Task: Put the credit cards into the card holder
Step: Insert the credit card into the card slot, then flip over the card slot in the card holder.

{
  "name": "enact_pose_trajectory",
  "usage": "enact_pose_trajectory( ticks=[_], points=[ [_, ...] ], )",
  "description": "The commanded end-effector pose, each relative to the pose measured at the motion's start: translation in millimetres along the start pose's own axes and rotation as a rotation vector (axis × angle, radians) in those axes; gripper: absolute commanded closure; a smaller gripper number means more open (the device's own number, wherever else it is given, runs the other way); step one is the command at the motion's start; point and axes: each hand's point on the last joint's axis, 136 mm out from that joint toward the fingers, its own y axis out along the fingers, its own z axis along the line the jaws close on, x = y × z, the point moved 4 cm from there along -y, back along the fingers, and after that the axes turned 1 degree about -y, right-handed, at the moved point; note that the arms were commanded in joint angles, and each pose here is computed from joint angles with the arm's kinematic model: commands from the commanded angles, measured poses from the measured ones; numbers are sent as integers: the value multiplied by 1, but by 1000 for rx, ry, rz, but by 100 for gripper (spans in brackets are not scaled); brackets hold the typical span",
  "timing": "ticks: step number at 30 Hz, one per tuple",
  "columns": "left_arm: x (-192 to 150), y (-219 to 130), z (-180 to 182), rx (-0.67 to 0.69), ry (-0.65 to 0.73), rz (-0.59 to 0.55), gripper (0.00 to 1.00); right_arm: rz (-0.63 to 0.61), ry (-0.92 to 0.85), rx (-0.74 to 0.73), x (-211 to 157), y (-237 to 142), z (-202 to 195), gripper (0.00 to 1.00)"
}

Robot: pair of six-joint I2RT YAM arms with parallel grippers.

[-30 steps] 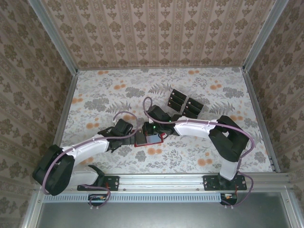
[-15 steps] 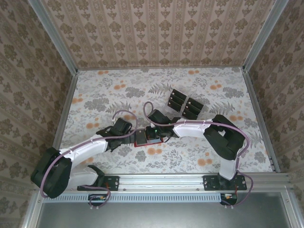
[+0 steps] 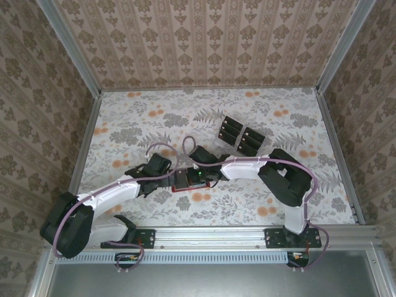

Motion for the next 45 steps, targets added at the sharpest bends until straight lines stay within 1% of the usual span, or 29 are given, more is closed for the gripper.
enact_pose_trajectory(
  ticks=[1,8,13,14,16,18,19,22,27,35,45],
  points=[
    [3,-1,1,2,-6,-7,0,15,6,-2,-1,9,4,100],
    [6,0,-1,-2,-6,-8,0,10,-1,14,4,8,11,100],
    [9,-5,-2,-11,-2,-11,0,-62,-18,32,22,-25,18,100],
    [9,-6,-2,-12,-1,-13,0,-72,-20,28,24,-31,17,97],
    [9,-7,-2,-15,-1,-16,0,-93,-29,3,29,-43,12,81],
    [9,-8,-2,-18,-2,-16,0,-96,-38,-23,29,-49,7,73],
    [10,-9,-2,-21,-4,-17,0,-95,-43,-40,29,-51,4,70],
    [10,-9,-4,-28,-6,-17,0,-89,-50,-79,26,-53,-3,67],
    [11,-10,-6,-35,-3,-16,0,-74,-18,-108,18,-51,-11,67],
    [11,-9,-7,-42,-2,-16,0,-94,58,-94,-4,-60,-15,67],
    [10,-7,-7,-48,-6,-17,0,-61,103,-88,-24,-41,-20,66]
  ],
)
